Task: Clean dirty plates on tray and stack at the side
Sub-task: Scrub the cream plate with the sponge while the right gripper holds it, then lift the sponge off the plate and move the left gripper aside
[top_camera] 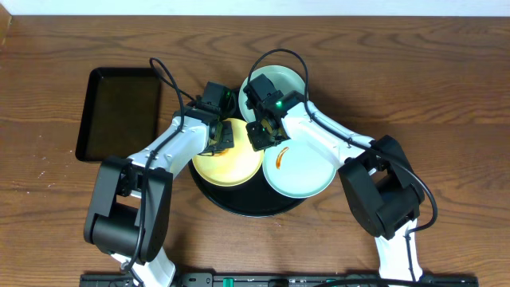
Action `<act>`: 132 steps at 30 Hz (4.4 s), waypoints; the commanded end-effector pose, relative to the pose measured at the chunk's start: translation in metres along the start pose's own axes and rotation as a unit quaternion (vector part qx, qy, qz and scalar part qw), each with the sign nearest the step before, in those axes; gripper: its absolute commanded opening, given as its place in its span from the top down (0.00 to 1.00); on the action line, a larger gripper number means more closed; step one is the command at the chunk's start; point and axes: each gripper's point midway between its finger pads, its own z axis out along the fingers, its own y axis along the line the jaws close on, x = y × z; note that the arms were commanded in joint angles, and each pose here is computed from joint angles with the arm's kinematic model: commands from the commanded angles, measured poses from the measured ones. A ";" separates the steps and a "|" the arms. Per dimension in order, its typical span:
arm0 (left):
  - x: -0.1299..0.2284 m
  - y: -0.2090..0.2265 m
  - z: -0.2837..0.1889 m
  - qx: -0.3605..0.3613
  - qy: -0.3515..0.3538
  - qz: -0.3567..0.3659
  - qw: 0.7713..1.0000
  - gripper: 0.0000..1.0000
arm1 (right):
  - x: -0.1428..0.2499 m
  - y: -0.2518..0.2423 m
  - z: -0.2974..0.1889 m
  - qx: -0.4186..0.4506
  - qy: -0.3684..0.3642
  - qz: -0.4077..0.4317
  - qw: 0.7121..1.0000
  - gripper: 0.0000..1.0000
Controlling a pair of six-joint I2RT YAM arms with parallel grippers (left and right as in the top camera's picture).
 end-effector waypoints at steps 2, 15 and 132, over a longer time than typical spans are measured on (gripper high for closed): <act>-0.014 0.048 0.001 -0.132 -0.041 -0.005 0.990 0.93 | 0.005 -0.005 0.006 0.012 0.009 0.001 1.000 0.99; -0.015 0.014 -0.056 -0.003 -0.054 -0.017 0.998 0.93 | 0.005 -0.005 0.006 0.012 0.009 0.001 1.000 0.99; 0.016 0.074 -0.177 -0.066 -0.208 -0.095 0.971 0.93 | -0.073 0.011 -0.118 0.041 -0.144 -0.075 0.986 0.99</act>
